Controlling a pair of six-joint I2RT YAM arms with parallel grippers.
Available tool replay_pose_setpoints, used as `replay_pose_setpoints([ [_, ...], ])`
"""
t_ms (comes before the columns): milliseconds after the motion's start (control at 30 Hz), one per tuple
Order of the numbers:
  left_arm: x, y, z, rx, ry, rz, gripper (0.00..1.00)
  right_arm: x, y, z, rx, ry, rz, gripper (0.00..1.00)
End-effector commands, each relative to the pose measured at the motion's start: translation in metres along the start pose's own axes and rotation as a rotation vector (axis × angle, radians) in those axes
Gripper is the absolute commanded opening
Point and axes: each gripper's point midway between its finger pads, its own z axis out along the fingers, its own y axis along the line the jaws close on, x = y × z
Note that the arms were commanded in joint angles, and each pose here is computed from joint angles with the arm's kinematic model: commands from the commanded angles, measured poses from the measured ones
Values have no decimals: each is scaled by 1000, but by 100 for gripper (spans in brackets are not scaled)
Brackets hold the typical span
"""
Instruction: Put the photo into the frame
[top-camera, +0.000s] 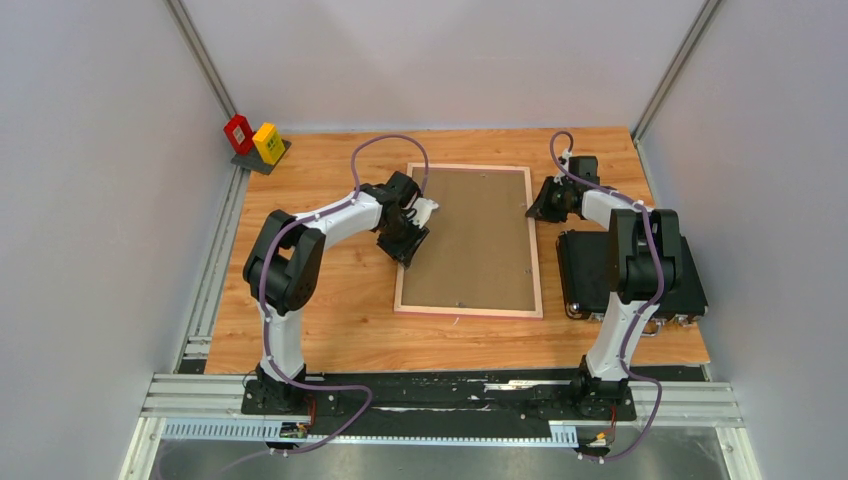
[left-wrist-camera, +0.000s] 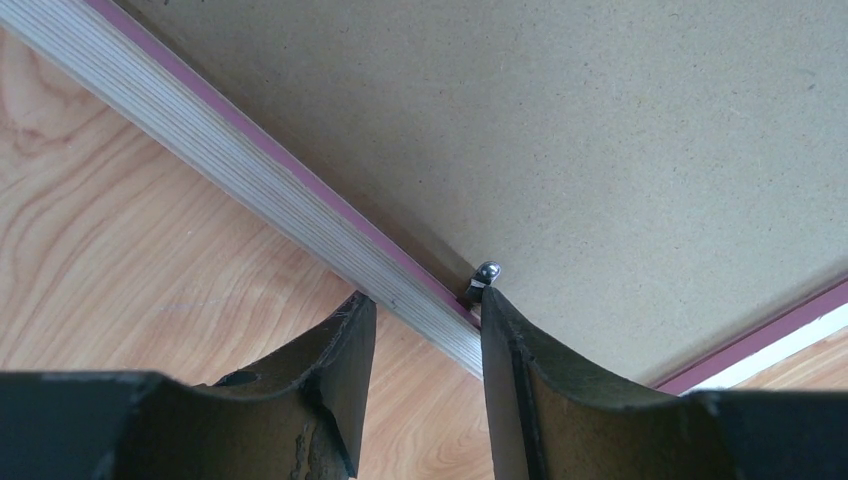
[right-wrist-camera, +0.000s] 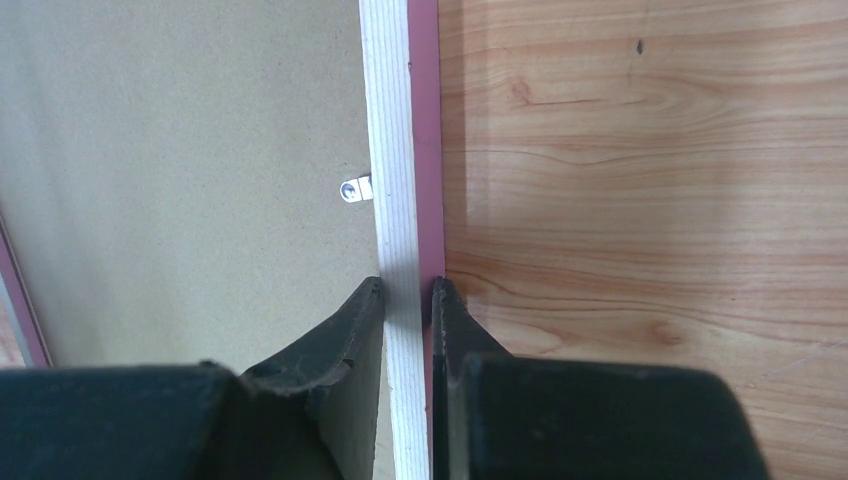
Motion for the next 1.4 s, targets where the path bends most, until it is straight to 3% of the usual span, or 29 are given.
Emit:
replay_pose_setpoints([
  [0, 0, 3, 6, -13, -1, 12, 47, 2, -6, -4, 13, 11, 10, 0],
  [467, 1, 1, 4, -11, 0, 18, 42, 2, -6, -4, 11, 11, 11, 0],
  [533, 0, 2, 3, -13, -4, 18, 49, 3, -6, -4, 11, 12, 11, 0],
  [633, -2, 3, -1, -19, -13, 16, 72, 3, -6, -4, 12, 13, 11, 0],
  [767, -12, 4, -11, -37, -42, 17, 85, 3, -6, -4, 12, 12, 11, 0],
  [967, -43, 23, -27, -116, -119, 3, 88, 3, -6, -4, 11, 12, 11, 0],
  [1367, -130, 99, -34, -199, -288, -284, 88, 3, -5, -4, 10, 13, 11, 0],
])
